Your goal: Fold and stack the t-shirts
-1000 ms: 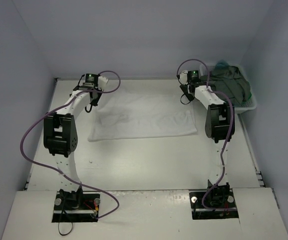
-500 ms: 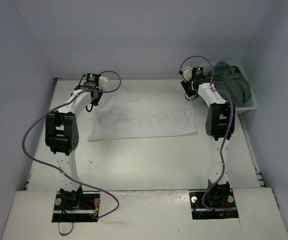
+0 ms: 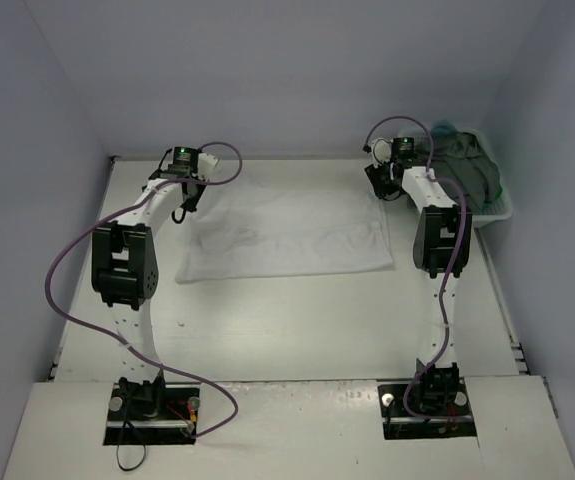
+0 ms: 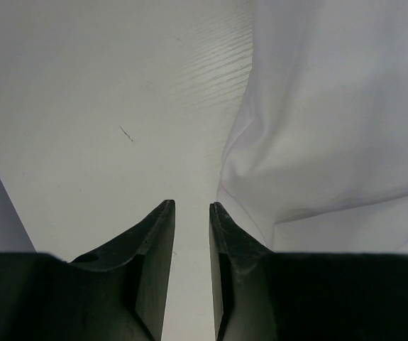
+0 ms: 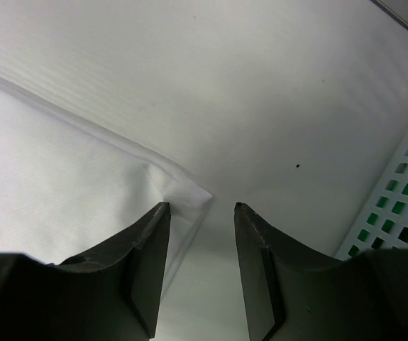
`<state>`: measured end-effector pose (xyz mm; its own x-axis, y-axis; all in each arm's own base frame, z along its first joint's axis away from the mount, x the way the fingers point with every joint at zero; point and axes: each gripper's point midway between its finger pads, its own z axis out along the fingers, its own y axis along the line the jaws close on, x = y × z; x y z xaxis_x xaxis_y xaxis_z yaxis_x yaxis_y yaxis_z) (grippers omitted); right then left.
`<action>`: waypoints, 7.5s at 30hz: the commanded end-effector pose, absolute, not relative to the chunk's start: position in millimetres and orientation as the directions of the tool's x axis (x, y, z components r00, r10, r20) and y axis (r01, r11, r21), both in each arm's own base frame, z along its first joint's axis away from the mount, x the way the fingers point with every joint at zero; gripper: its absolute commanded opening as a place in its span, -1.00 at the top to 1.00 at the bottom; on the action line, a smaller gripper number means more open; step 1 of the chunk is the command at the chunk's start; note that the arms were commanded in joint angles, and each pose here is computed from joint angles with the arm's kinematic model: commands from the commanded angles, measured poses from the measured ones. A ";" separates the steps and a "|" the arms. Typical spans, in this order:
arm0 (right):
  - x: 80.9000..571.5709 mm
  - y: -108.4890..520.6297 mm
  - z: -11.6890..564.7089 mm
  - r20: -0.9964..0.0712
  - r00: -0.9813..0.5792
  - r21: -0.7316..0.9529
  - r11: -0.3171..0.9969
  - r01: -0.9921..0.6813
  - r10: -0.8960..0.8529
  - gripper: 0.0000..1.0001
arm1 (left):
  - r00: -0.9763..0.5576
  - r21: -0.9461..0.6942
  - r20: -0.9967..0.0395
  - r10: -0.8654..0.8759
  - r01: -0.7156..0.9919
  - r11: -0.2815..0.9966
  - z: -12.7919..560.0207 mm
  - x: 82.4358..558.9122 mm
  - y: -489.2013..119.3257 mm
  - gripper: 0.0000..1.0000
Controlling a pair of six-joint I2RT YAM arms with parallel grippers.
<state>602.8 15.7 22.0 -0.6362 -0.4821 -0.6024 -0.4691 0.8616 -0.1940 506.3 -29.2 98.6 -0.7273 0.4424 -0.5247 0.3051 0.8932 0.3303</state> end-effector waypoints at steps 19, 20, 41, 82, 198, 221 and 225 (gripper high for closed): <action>608.2 14.2 35.6 -0.659 -0.616 -0.104 0.863 -0.494 -0.431 0.21 | -0.692 0.349 -0.584 0.425 0.258 0.901 129.5 522.1 -25.7 0.57; 609.1 13.5 35.6 -0.661 -0.614 -0.105 0.863 -0.494 -0.432 0.20 | -0.691 0.350 -0.585 0.424 0.257 0.901 129.8 523.2 -25.9 0.57; 590.7 25.6 3.5 -0.647 -0.616 -0.014 0.814 -0.581 -0.450 0.84 | -0.701 0.351 -0.567 0.432 0.269 0.897 122.8 532.7 -28.1 0.57; 529.9 46.3 -5.3 -0.599 -0.632 0.030 0.775 -0.632 -0.492 1.00 | -0.516 -0.198 -0.857 0.004 0.335 0.921 129.6 673.8 -111.8 0.06; 579.2 86.8 152.5 -0.873 -0.339 -0.152 0.856 -0.494 -0.350 1.00 | -0.502 -0.258 -0.864 0.017 0.472 0.843 193.3 576.4 -119.6 1.00; 521.9 80.1 142.8 -0.800 -0.367 -0.202 0.789 -0.580 -0.475 1.00 | -0.504 -0.178 -0.854 0.132 0.520 0.835 201.3 509.5 -110.3 1.00; 517.9 76.0 139.9 -0.789 -0.364 -0.221 0.781 -0.584 -0.495 1.00 | -0.506 -0.164 -0.849 0.154 0.530 0.832 202.5 499.3 -106.8 1.00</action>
<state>514.4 77.6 88.5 -0.4721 -0.4762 -0.7419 -0.5864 0.7980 -0.1390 502.0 -112.0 136.6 -0.6376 0.1308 -0.7592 0.4718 0.8453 -0.2506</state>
